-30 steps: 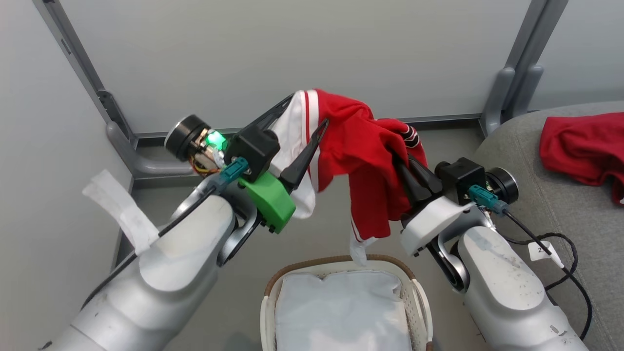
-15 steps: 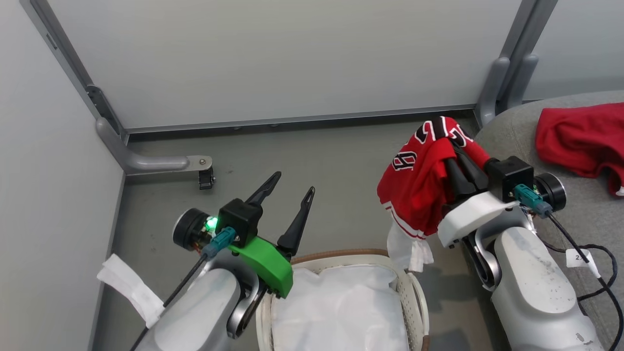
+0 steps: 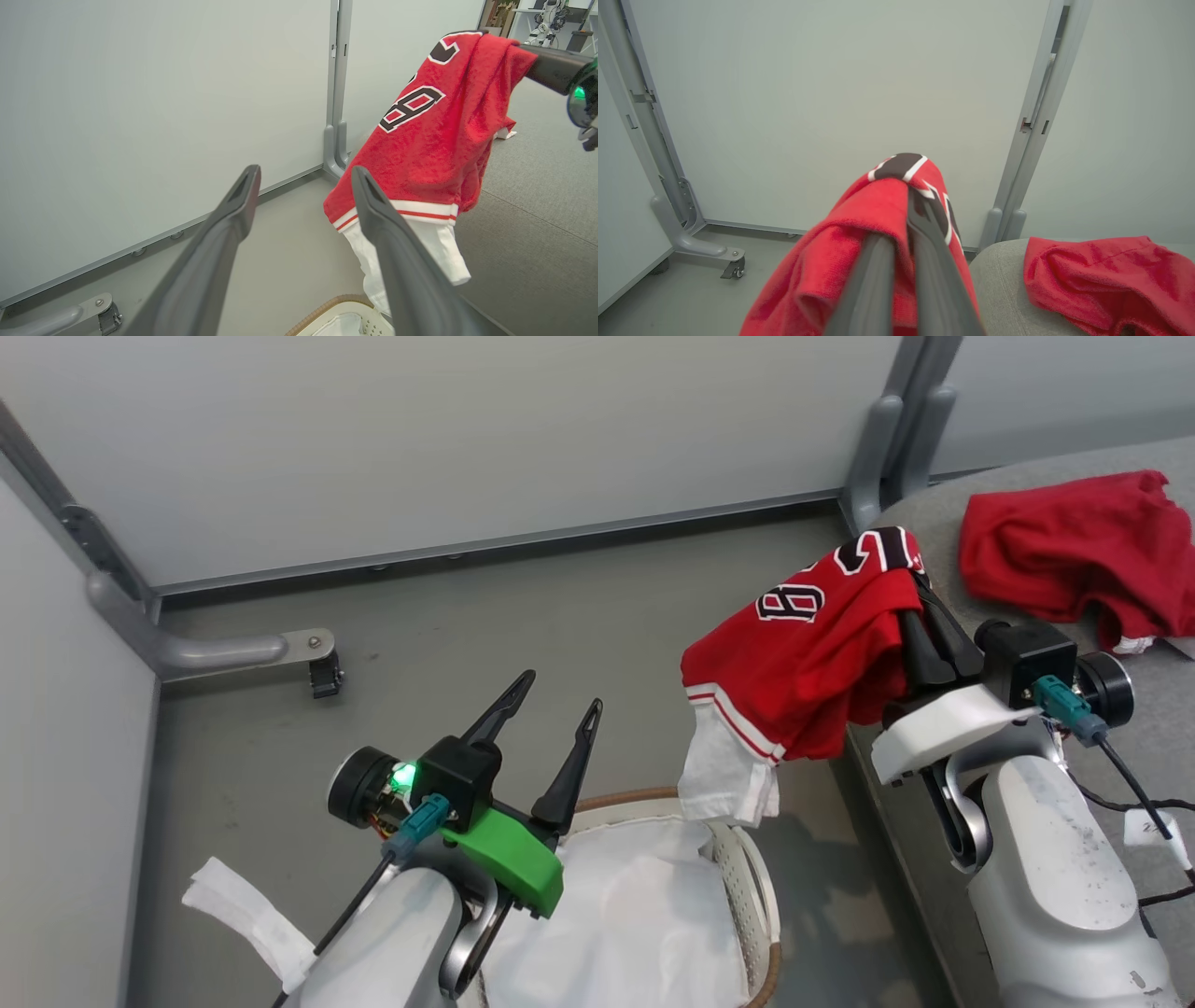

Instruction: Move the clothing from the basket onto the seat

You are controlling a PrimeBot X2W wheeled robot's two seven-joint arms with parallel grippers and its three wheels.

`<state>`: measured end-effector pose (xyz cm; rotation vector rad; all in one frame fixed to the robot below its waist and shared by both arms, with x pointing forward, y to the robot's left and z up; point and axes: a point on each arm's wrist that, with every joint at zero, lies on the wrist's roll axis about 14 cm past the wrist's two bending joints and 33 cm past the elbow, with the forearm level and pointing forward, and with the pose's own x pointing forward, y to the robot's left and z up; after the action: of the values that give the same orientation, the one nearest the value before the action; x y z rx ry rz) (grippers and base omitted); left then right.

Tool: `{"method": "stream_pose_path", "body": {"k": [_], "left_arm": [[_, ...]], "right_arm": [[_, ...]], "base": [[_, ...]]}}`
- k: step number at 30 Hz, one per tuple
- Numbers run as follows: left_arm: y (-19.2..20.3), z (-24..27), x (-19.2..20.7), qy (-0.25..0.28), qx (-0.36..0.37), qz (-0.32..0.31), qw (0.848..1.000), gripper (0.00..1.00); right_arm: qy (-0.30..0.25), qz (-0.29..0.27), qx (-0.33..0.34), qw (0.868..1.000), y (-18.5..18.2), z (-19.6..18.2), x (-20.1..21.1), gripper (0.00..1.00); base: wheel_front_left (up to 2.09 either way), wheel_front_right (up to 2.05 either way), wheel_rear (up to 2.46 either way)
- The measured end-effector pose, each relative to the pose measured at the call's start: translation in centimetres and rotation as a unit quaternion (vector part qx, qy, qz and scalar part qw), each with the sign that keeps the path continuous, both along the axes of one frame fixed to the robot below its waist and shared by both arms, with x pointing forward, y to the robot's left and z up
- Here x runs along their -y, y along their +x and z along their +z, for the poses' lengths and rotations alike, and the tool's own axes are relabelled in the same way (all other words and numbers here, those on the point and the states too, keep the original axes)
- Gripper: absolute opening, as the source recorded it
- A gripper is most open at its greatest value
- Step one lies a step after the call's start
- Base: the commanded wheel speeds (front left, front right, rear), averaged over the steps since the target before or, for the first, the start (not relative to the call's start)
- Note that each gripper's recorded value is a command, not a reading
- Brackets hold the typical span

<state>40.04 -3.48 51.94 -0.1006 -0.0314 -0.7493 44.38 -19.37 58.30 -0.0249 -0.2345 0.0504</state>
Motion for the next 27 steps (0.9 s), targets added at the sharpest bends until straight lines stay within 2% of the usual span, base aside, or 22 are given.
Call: {"method": "stream_pose_path", "body": {"k": [7,17,27], "left_arm": [[0.1,-0.8,4.3,-0.001,-0.002,-0.062,0.998,1.0],[-1.0,-3.1,10.8,0.0,-0.018,-0.167,0.986,1.0],[-1.6,-5.8,13.6,-0.006,-0.044,-0.217,0.975,1.0]], "right_arm": [[-0.004,-0.063,0.003,0.998,-1.5,0.0,4.8,0.0],[-0.003,-0.159,-0.028,0.987,-5.0,-2.0,11.5,0.0],[-0.018,-0.208,-0.06,0.976,-5.7,-3.8,14.8,0.0]], "base": [[0.0,0.0,0.0],[0.0,0.0,0.0],[0.0,0.0,0.0]]}}
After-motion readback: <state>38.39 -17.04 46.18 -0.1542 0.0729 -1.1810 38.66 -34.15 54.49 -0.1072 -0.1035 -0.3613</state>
